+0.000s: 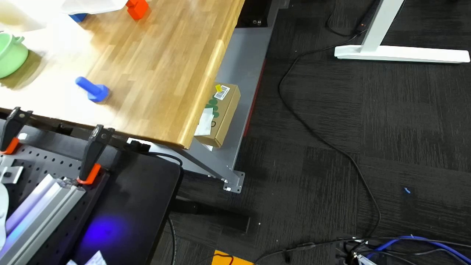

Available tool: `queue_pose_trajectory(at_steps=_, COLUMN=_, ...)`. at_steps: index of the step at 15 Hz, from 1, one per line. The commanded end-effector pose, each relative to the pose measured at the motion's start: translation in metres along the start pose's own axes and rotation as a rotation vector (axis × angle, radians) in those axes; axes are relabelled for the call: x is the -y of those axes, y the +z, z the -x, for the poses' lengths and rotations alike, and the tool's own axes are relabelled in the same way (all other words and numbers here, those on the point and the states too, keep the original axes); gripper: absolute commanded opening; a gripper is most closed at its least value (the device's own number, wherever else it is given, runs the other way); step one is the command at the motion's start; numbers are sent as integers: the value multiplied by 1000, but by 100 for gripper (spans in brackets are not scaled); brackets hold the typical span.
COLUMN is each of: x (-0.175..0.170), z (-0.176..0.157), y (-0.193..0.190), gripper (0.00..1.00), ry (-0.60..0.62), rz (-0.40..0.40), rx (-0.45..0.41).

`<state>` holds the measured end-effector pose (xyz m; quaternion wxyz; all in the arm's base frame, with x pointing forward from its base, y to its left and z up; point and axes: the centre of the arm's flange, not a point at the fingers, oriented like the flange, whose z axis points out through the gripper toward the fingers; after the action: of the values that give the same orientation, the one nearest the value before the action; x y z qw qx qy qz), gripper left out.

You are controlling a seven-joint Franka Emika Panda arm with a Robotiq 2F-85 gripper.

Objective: Put the yellow object in the open drawer and then close it

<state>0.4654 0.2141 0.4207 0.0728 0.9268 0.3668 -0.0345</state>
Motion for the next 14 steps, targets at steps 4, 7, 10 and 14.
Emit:
queue_pose_trajectory(at_steps=4, x=33, z=24, y=-12, gripper=100, ry=52, rz=50, rx=-64)
queue_pose_trajectory(at_steps=7, x=39, z=41, y=-12, gripper=100, ry=122, rz=59, rx=-118)
queue_pose_trajectory(at_steps=10, x=38, z=64, y=-11, gripper=100, ry=240, rz=58, rx=-219)
queue_pose_trajectory(at_steps=14, x=42, z=104, y=2, gripper=100, ry=404, rz=19, rx=-332)
